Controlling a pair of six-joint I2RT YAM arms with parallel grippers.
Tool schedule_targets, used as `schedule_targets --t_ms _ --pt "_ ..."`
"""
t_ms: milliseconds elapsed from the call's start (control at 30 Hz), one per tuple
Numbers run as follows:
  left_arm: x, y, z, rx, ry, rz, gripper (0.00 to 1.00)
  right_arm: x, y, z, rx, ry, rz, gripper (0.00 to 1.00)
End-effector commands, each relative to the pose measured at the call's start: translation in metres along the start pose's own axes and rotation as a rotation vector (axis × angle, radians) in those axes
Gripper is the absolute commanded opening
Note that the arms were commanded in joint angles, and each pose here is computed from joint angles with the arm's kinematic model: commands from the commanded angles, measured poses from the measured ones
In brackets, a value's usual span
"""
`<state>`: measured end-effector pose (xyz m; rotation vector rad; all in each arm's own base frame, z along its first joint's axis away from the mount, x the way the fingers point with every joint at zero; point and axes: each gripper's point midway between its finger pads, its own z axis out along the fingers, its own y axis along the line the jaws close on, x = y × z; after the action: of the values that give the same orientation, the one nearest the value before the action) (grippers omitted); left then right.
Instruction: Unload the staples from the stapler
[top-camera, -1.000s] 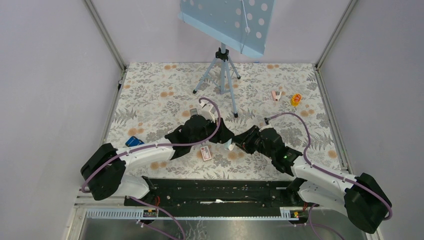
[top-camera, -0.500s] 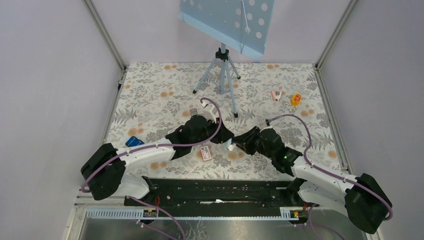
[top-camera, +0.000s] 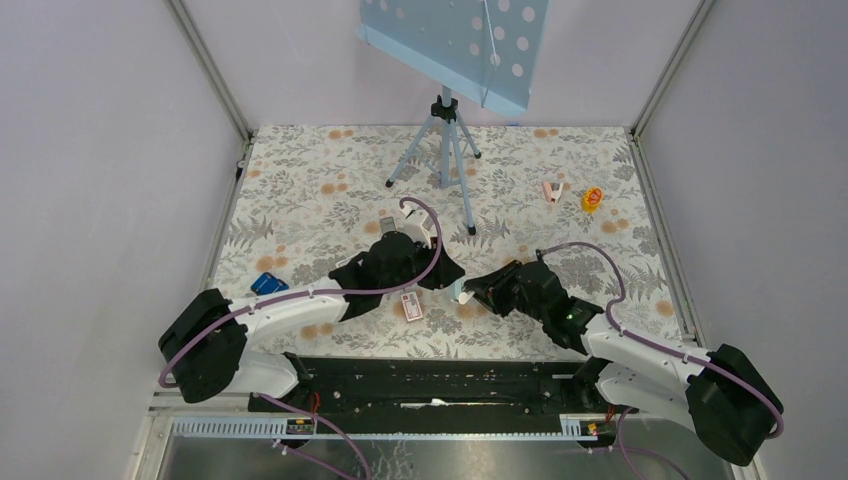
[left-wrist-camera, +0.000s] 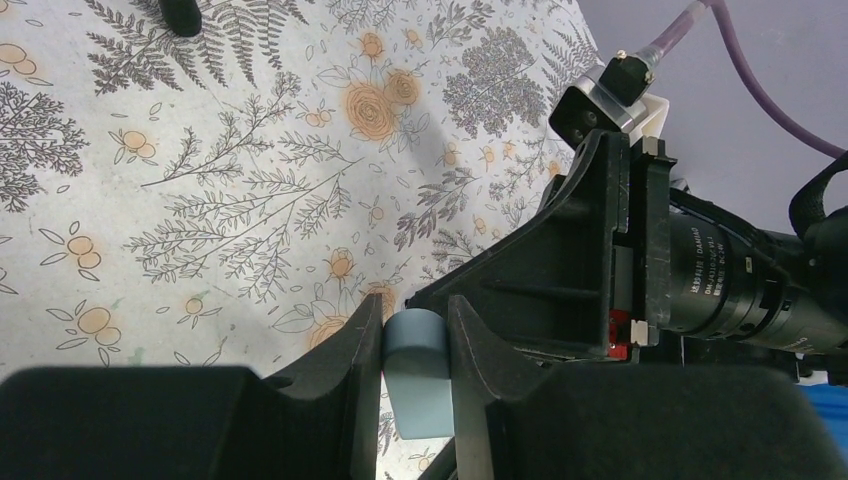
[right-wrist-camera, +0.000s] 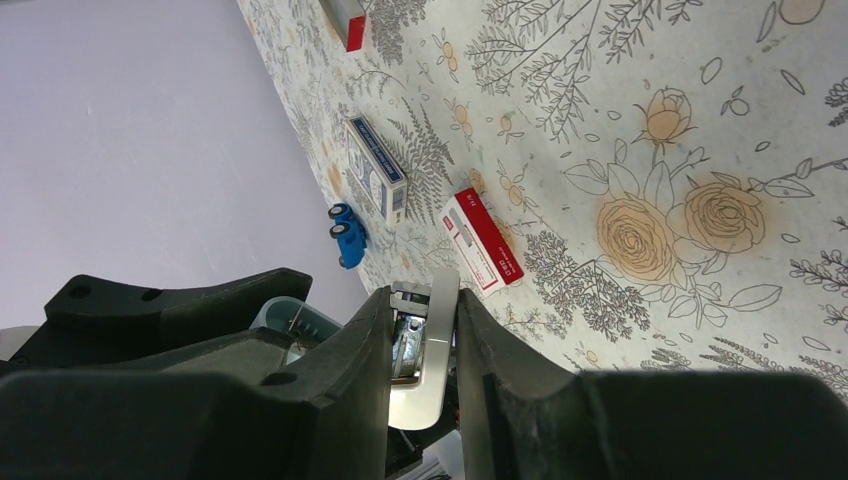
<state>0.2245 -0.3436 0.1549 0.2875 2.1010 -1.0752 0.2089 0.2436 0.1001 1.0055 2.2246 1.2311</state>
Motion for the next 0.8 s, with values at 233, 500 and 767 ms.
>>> schedule_targets --t_ms 233,500,767 --pt "-0.007 -0.015 0.001 0.066 -0.016 0.029 0.49 -0.009 0.043 -0.006 -0.112 -0.06 -0.153 0.0" --pt "-0.004 -0.019 0.006 0.077 0.0 0.03 0.6 -0.001 0.048 -0.008 -0.146 -0.016 -0.139 0.0" --pt "0.002 -0.022 0.006 0.096 0.016 0.012 0.39 -0.004 0.059 -0.015 -0.197 -0.037 -0.122 0.0"
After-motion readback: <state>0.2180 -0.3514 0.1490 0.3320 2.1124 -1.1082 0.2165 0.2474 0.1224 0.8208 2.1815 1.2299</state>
